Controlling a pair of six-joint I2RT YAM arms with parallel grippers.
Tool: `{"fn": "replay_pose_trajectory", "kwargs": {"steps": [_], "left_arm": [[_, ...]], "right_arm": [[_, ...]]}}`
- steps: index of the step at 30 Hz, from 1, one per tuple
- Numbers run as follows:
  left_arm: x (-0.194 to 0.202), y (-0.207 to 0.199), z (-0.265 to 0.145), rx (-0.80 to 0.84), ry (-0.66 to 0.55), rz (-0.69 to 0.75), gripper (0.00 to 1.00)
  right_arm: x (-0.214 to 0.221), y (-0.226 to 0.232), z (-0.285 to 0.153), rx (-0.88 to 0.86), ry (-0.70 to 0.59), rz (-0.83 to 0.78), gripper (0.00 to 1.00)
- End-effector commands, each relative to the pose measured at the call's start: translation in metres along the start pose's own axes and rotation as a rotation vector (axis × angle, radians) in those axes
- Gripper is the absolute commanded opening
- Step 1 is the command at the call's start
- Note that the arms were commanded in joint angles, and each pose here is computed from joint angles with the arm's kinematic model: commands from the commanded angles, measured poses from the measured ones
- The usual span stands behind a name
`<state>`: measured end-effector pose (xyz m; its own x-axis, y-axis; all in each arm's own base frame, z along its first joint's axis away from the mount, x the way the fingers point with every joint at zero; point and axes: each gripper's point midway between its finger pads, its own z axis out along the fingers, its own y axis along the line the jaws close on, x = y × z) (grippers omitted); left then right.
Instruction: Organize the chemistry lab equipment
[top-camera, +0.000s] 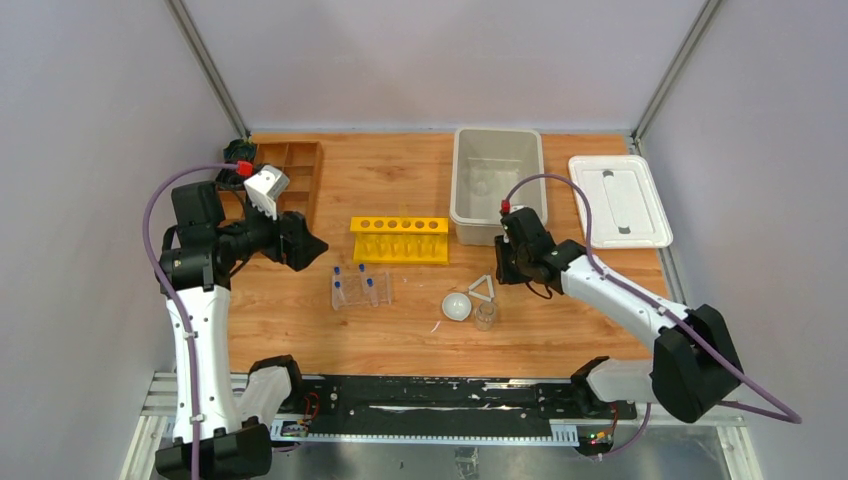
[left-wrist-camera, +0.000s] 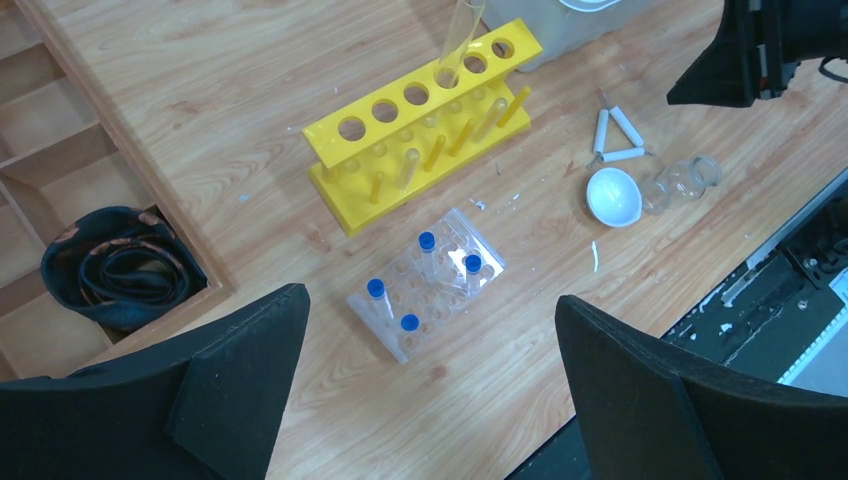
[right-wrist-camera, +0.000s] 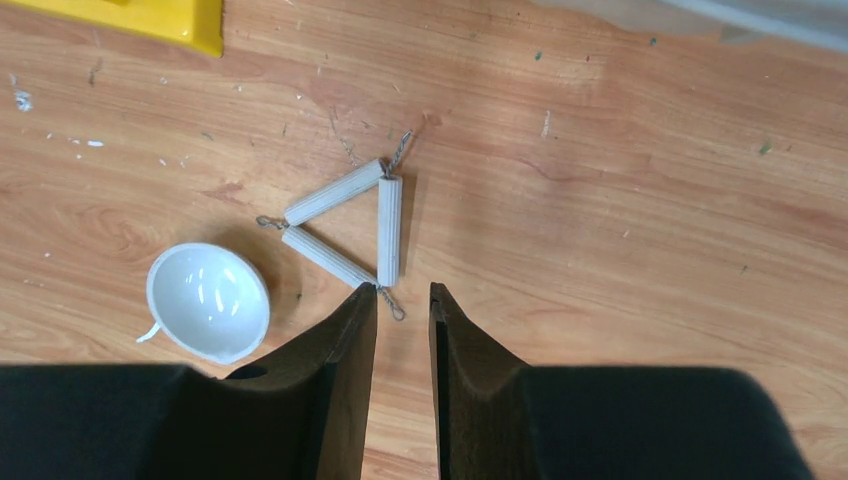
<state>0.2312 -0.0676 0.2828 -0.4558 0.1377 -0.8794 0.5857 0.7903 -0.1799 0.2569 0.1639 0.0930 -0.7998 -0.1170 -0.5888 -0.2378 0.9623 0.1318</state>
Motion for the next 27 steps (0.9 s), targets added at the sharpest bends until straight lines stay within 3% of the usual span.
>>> {"fn": "replay_pose_trajectory", "kwargs": {"steps": [1, 11, 19, 27], "left_arm": [[-0.009, -0.006, -0.006, 0.006, -0.032, 0.029, 0.99], [-0.009, -0.006, -0.009, -0.011, -0.029, 0.05, 1.0], [-0.008, -0.004, -0.008, -0.008, -0.022, 0.05, 1.0], [-0.008, -0.002, -0.006, -0.004, -0.016, 0.044, 1.0]], "right_arm": [[0.002, 0.007, 0.02, 0.009, -0.024, 0.028, 0.29], [0.021, 0.01, 0.061, 0.069, 0.022, -0.016, 0.31], [0.049, -0.003, 0.073, 0.148, 0.073, -0.062, 0.24], [0.055, -0.002, 0.065, 0.182, -0.003, -0.109, 0.26]]}}
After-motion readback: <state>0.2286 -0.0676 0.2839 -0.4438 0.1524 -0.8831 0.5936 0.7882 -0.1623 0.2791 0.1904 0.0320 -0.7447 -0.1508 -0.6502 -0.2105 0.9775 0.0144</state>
